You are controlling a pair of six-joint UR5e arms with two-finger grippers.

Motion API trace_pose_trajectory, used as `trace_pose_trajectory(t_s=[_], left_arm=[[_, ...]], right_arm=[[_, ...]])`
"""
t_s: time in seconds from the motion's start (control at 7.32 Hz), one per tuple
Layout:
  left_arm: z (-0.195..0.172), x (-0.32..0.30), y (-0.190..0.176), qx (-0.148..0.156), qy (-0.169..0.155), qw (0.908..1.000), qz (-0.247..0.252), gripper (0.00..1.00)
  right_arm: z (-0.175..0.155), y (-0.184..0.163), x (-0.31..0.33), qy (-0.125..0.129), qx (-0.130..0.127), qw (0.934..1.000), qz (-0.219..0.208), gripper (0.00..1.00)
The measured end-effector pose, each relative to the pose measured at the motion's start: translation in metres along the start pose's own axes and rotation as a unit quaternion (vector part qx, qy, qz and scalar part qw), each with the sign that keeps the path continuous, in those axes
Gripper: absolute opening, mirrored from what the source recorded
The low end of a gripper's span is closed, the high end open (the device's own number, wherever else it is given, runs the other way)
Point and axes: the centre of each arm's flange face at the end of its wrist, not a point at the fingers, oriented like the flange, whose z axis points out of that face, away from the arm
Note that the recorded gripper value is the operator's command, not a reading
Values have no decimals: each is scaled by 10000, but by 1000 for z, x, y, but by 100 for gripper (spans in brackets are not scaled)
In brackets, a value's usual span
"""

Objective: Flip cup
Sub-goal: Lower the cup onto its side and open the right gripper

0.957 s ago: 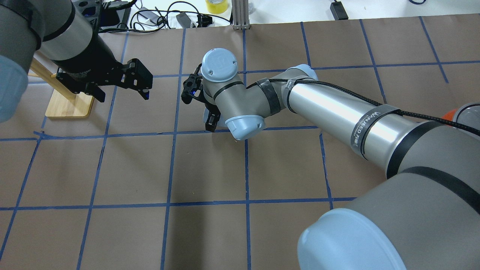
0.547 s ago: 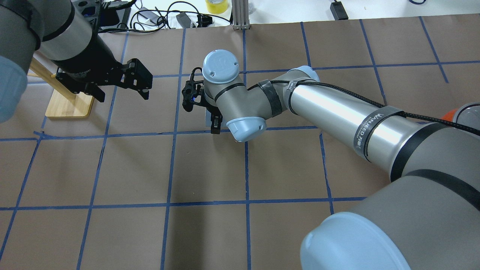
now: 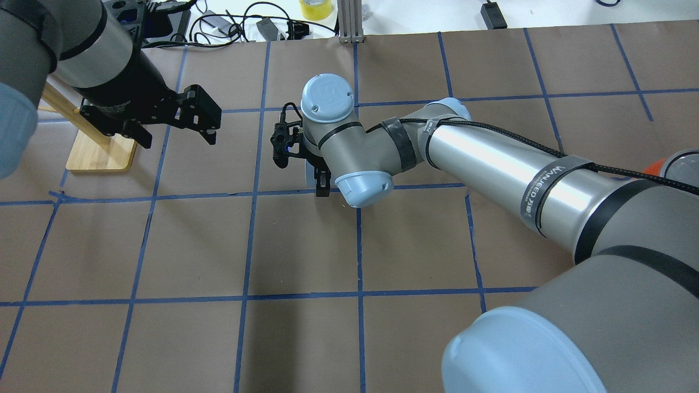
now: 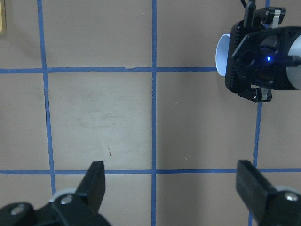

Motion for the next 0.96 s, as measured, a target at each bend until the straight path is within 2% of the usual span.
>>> trace_pose_trajectory(t_s=[0.14,0.27,0.41,0.55,0.96], left_arm=[[0,0,0,3,-2,10000,0,100],[0,0,0,5,-2,10000,-1,100],[0,0,0,5,-2,10000,-3,100],[0,0,0,6,-3,10000,-2,100],[0,0,0,6,-3,10000,0,100]], right_arm=[[2,1,-1,-26,2,10000,5,37],[4,2,-2,-46,3,10000,5,46],[6,2,-2,-61,-5,10000,-5,78],[5,2,-2,-49,-6,10000,-17,85],[6,1,-2,-42,28,10000,7,91]])
